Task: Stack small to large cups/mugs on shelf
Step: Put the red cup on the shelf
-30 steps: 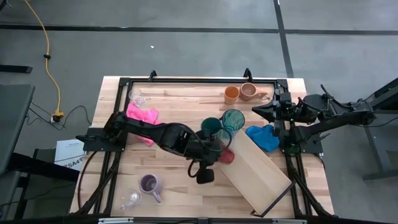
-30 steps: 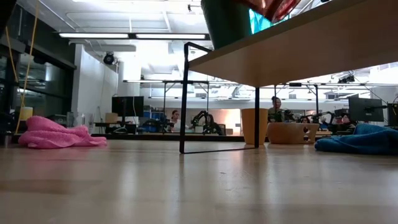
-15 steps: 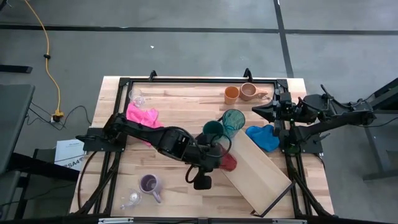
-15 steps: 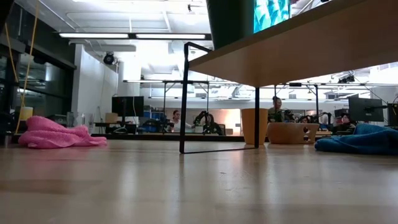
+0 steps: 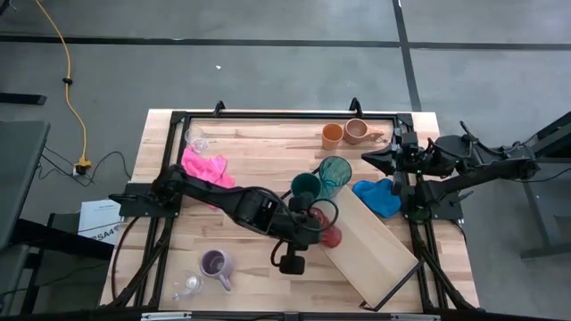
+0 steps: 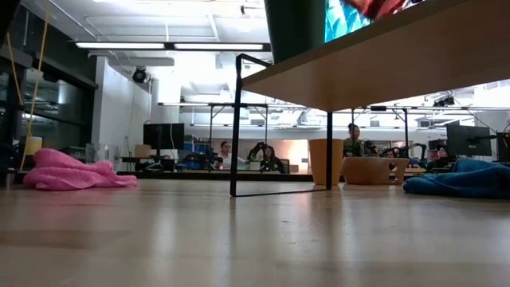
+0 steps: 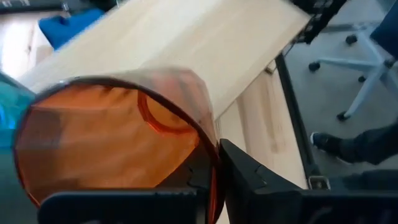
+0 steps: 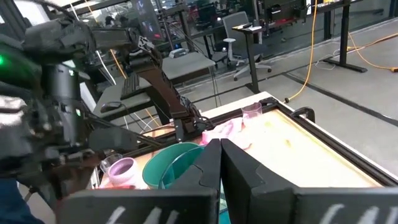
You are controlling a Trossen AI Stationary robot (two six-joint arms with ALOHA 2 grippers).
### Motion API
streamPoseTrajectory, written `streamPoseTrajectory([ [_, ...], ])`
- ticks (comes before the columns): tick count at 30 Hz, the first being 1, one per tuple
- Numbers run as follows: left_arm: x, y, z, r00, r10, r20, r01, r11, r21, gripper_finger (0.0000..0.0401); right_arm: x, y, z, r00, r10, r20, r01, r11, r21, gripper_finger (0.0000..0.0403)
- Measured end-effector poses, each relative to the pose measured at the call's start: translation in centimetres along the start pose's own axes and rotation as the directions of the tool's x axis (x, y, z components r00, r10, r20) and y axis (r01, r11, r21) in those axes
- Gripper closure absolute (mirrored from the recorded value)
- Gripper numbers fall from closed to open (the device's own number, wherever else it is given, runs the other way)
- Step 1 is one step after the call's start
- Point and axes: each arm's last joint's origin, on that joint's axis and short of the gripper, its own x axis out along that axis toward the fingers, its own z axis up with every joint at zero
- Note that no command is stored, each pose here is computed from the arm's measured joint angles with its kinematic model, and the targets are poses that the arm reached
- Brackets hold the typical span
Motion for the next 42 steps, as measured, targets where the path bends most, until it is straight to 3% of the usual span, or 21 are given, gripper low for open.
streamPoseTrajectory([
  [13, 0.4, 0.2, 0.1, 0.998, 0.066, 0.013, -0.066, 0.998, 0.024, 0.0373, 0.0, 0.0, 0.1, 1.0, 0.002, 0.007, -0.002, 1.0, 0.005, 0.0402],
  [30, 0.4, 0.4, 0.1, 0.991, 0.129, 0.027, -0.131, 0.99, 0.052, 0.0309, 0.0, 0.0, 0.1, 1.0, 0.002, 0.007, -0.002, 1.0, 0.003, 0.0402],
  [42, 0.5, 1.2, 1.1, 0.986, 0.131, 0.103, -0.137, 0.989, 0.054, 0.0304, 0.0, 0.0, 0.1, 1.0, 0.002, 0.007, -0.002, 1.0, 0.005, 0.0402],
])
